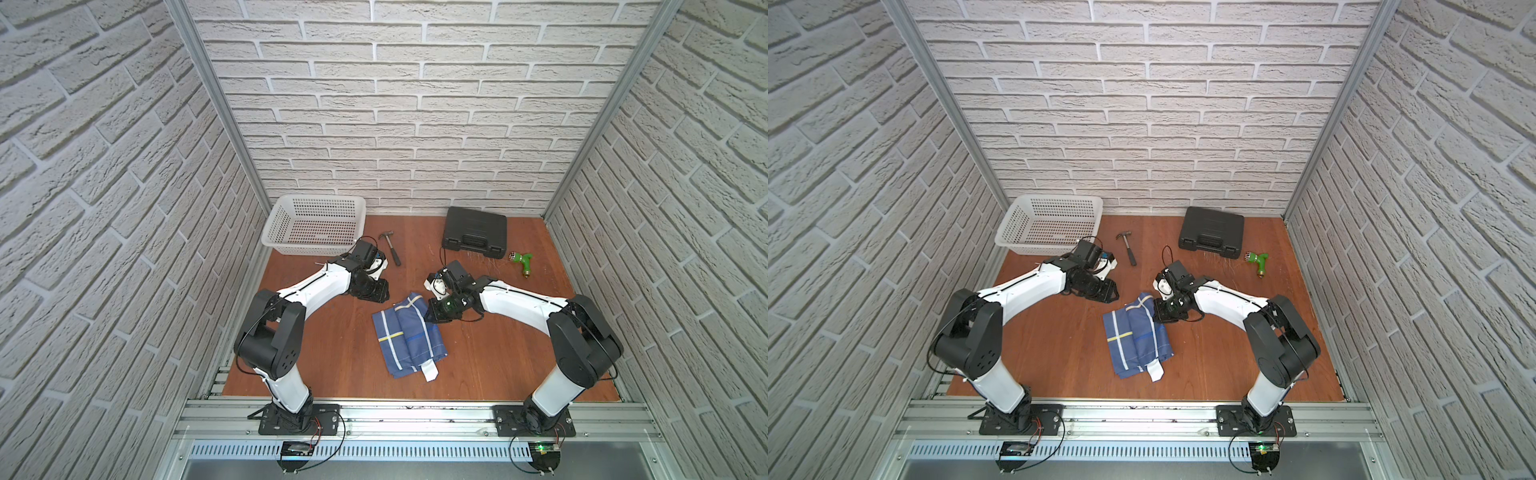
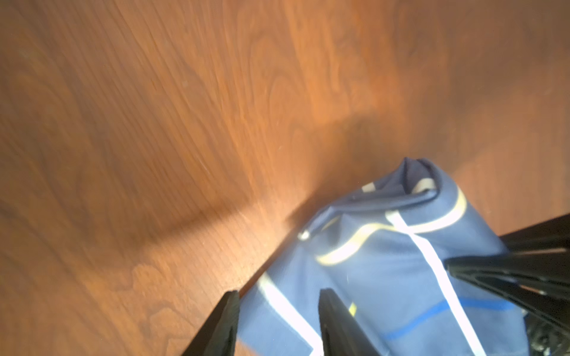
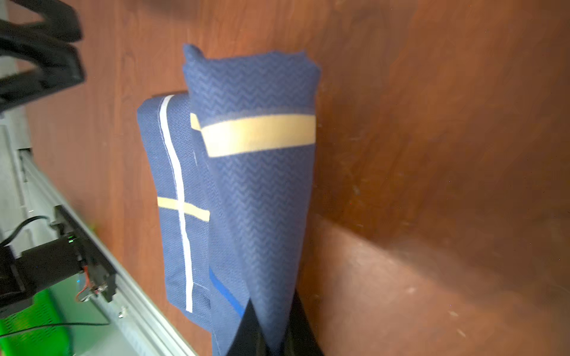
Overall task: Roll up the pillowcase
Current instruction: Roll the pillowcase at the center of the board.
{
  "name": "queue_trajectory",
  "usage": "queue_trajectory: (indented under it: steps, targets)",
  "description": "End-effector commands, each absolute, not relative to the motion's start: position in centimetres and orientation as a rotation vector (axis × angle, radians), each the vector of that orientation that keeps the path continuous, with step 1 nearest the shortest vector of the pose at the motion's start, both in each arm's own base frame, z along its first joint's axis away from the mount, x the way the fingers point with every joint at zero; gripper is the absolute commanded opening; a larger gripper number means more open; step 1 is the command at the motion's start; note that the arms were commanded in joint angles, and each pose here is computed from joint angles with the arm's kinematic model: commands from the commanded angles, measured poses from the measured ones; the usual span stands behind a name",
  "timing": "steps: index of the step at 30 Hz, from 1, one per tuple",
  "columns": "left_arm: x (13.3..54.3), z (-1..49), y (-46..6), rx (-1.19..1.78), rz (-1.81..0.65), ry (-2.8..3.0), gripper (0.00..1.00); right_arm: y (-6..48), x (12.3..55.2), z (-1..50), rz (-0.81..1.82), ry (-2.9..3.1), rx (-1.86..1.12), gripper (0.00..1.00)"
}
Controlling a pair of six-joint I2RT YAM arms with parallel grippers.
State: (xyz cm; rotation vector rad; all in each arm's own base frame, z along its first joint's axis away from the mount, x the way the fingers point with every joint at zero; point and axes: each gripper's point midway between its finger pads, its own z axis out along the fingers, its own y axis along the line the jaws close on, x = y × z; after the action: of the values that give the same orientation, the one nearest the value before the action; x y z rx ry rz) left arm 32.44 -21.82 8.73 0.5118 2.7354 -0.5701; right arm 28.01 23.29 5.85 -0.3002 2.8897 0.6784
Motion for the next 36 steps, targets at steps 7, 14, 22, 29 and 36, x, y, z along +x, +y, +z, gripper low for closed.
queue_trajectory:
  steps: [7,14,22,29,36]
  targets:
    - [32.3,9.7,-21.6,0.472,-0.610,2.725,0.48,19.1,27.5,8.5,0.030,2.887,-0.369,0.14]
    - [31.6,9.7,-20.7,0.446,-0.612,2.722,0.48,21.1,26.9,10.2,-0.106,2.869,-0.454,0.30]
    - [30.6,9.7,-19.1,0.392,-0.613,2.722,0.48,25.6,25.6,10.0,0.031,2.877,-0.572,0.32]
    - [29.1,9.7,-17.1,0.319,-0.615,2.728,0.48,29.5,24.4,9.7,0.218,2.900,-0.640,0.33]
    - [27.7,9.5,-15.9,0.269,-0.621,2.739,0.48,32.6,24.5,8.9,0.342,2.923,-0.680,0.34]
